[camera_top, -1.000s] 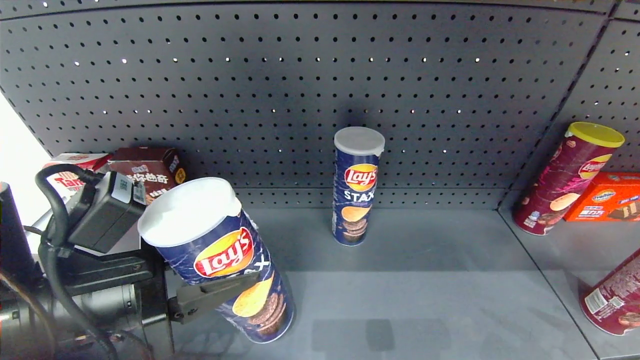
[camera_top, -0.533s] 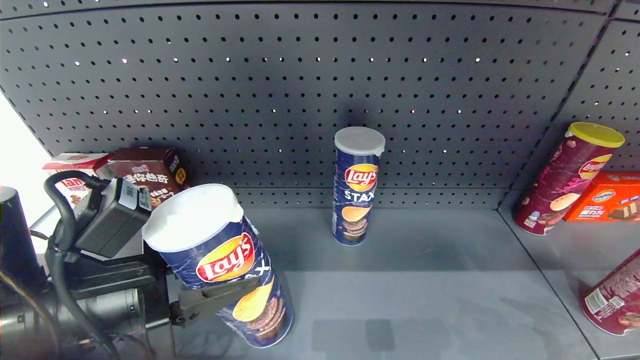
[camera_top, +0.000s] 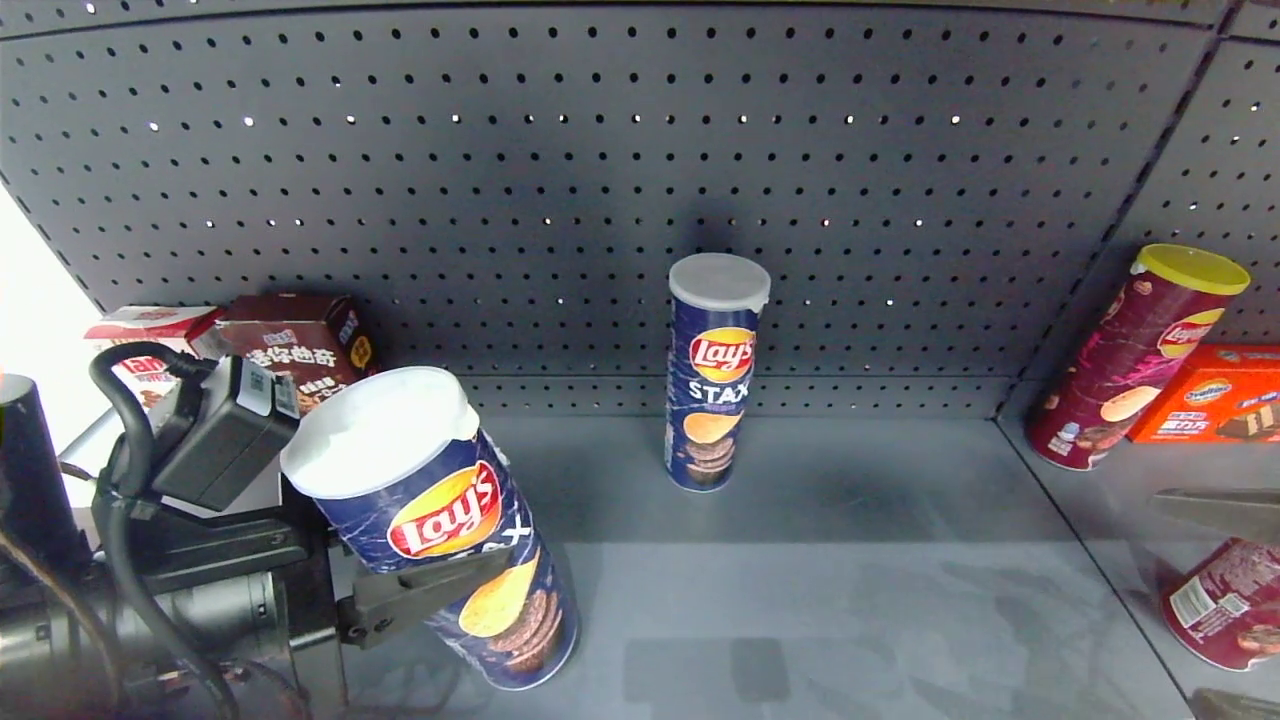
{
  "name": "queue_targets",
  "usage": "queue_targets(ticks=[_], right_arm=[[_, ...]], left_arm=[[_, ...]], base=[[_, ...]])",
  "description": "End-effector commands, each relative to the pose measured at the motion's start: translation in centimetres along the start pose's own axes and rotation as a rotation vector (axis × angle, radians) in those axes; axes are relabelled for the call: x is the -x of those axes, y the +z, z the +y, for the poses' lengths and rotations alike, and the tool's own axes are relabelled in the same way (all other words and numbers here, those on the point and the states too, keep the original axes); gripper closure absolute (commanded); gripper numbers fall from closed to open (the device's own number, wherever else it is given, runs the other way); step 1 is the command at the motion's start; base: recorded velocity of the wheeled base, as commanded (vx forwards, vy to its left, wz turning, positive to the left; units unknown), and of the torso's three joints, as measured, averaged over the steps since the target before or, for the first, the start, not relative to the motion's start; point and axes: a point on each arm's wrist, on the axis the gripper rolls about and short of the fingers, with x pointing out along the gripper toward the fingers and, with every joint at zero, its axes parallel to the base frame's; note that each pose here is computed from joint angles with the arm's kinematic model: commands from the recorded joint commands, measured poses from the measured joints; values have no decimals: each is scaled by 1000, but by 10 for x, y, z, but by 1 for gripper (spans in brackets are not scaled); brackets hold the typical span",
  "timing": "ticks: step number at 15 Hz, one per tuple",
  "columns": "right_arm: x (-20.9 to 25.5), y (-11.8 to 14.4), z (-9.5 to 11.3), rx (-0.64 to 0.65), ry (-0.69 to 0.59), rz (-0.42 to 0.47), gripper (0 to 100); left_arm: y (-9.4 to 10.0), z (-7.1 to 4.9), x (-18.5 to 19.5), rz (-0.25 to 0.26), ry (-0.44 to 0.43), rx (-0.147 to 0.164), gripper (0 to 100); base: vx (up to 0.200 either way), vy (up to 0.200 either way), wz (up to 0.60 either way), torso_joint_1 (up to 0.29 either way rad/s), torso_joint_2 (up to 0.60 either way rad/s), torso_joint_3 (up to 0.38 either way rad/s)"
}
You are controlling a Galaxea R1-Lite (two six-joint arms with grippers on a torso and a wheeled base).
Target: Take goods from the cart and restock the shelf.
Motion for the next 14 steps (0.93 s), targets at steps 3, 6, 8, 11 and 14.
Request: queue_targets(ticks=[3, 6, 8, 11, 14], right_arm=[[-25, 7, -8, -6, -47, 54, 0], [-41, 11, -6, 4, -64, 90, 0], [-57, 7, -2, 5, -28, 136, 0], [-68, 6, 0, 9, 5, 146, 0], [-89, 6, -8, -23, -12, 122, 0]], left_arm=[[-1, 1, -2, 5, -2, 3, 100], [-1, 2, -4, 11, -3, 6, 100], [1, 3, -5, 8, -2, 4, 100], [2, 4, -6, 3, 0, 1, 100], [4, 5, -6, -2, 2, 0, 100]], base=[[0, 0, 0, 0, 0, 0], [0, 0, 0, 0, 0, 0], [0, 0, 0, 0, 0, 0], [0, 0, 0, 0, 0, 0], [0, 0, 0, 0, 0, 0]])
